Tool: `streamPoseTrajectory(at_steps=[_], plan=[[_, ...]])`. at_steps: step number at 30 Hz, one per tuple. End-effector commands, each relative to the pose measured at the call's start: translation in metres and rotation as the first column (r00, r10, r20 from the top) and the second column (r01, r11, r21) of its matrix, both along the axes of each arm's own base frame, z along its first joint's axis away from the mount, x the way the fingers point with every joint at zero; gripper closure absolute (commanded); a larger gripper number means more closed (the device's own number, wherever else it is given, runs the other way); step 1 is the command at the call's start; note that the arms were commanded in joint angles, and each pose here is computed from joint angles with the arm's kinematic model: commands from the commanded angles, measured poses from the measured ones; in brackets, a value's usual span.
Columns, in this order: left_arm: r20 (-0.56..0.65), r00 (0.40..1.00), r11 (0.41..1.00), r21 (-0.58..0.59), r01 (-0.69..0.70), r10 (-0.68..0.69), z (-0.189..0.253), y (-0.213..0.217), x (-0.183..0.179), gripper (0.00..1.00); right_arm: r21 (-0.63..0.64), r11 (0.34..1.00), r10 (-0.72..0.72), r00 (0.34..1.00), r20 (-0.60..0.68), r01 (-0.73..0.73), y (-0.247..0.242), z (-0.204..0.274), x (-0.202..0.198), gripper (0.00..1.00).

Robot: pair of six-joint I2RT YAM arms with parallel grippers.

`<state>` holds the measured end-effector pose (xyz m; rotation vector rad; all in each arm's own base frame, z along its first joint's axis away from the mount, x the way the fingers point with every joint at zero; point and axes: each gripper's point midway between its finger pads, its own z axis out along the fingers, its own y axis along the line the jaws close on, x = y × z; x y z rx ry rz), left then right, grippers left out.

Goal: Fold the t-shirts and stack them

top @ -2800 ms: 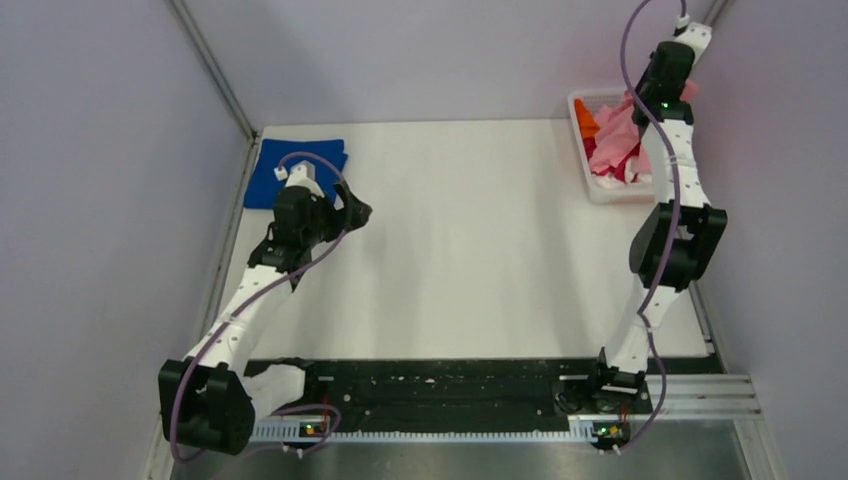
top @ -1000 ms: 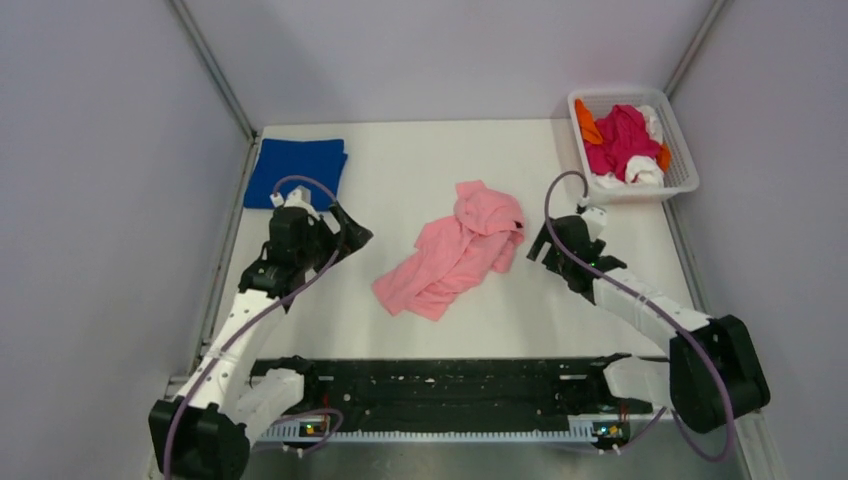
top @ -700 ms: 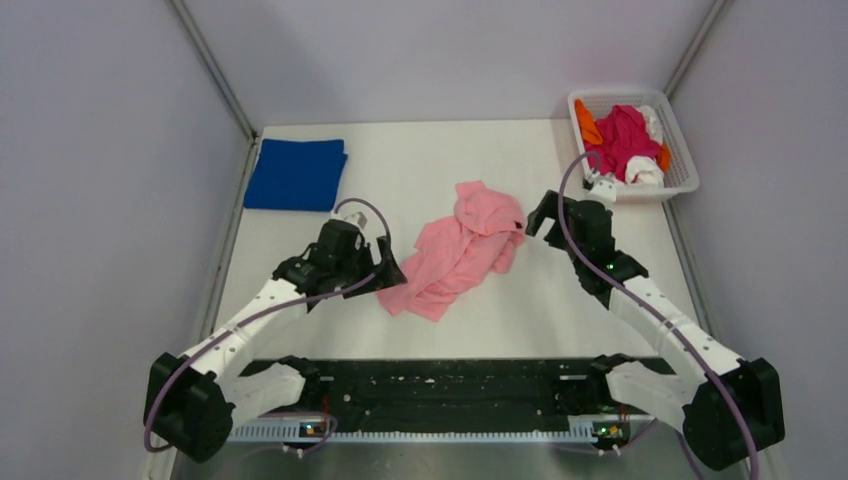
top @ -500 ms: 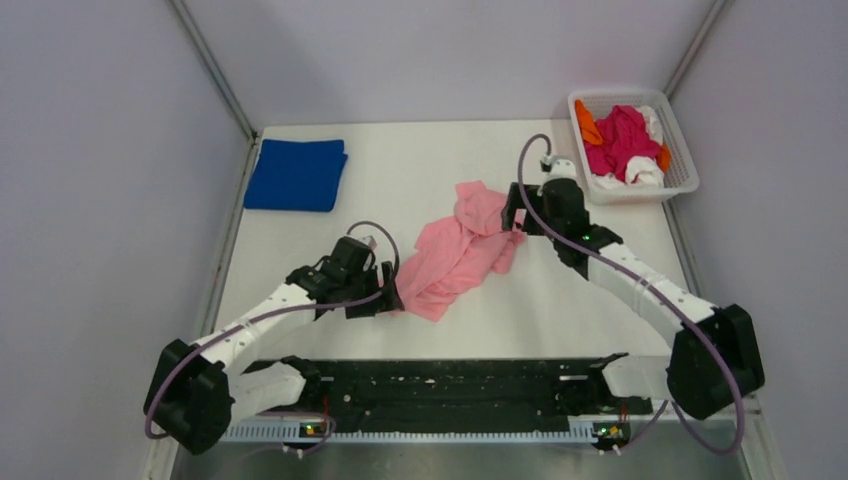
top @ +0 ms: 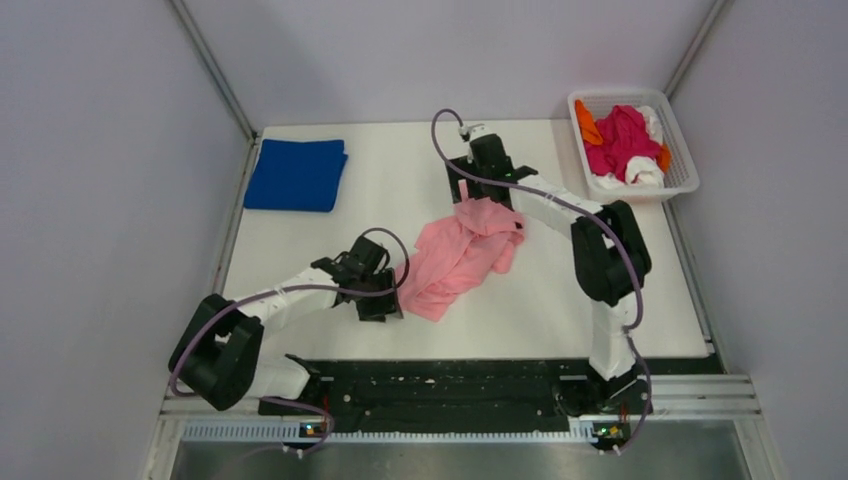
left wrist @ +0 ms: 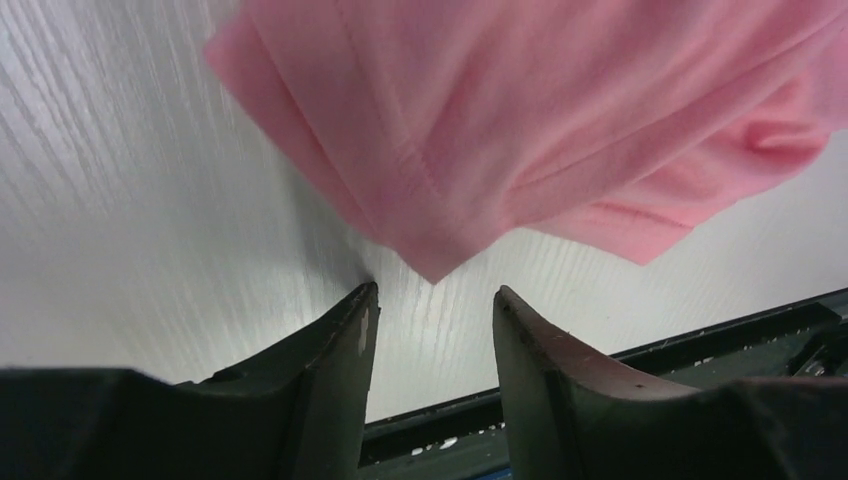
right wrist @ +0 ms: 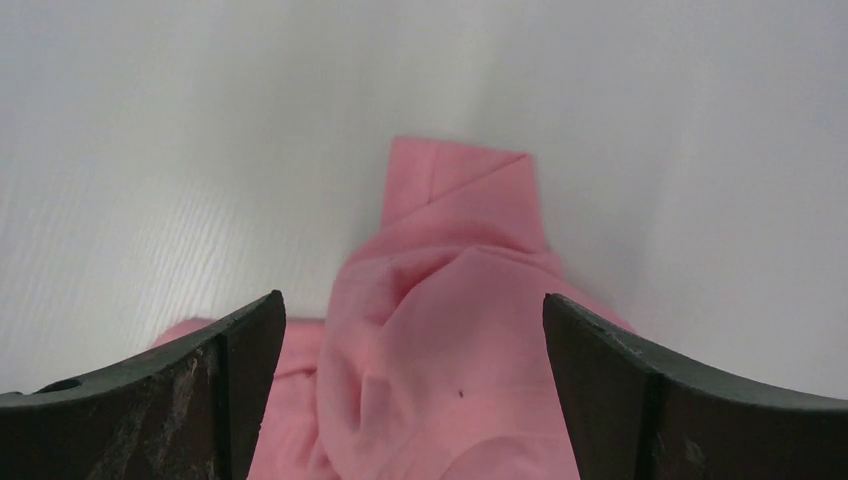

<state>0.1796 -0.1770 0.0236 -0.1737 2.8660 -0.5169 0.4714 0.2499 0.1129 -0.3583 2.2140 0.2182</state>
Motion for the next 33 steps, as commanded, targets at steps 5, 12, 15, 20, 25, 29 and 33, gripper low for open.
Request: streamPoseTrajectory(at_steps=[5, 12, 15, 20, 25, 29, 33], plan=[[0.018, 1.000, 1.000, 0.018, -0.017, 0.017, -0.010, -0.010, 0.023, 0.80, -0.170, 0.985, 0.026, 1.000, -0.003, -0.026, 0.020, -0.027, 0.044, 0.08], [0.048, 0.999, 1.000, 0.011, -0.025, 0.025, 0.001, -0.012, 0.030, 1.00, -0.231, 0.973, 0.017, 0.999, -0.045, -0.027, 0.024, -0.063, 0.061, 0.16], [0.077, 0.997, 0.999, 0.013, -0.030, 0.029, 0.014, -0.008, 0.030, 1.00, -0.240, 0.970, 0.010, 0.999, -0.049, -0.022, 0.024, -0.072, 0.064, 0.19], [0.151, 0.988, 0.999, 0.001, -0.044, 0.043, 0.039, -0.002, 0.033, 1.00, -0.245, 0.969, -0.019, 0.998, -0.064, 0.003, 0.021, -0.086, 0.064, 0.40], [0.195, 0.978, 0.997, 0.011, -0.075, 0.072, 0.053, 0.004, 0.037, 1.00, -0.211, 0.977, -0.043, 0.995, -0.090, 0.023, 0.017, -0.078, 0.049, 0.43], [0.243, 0.966, 0.995, 0.012, -0.095, 0.089, 0.063, 0.007, 0.044, 1.00, -0.198, 0.980, -0.047, 0.994, -0.101, 0.026, 0.013, -0.069, 0.038, 0.50], [0.271, 0.957, 0.993, 0.015, -0.114, 0.106, 0.069, 0.010, 0.048, 1.00, -0.170, 0.985, -0.026, 0.993, -0.114, 0.006, 0.016, -0.062, 0.030, 0.63]])
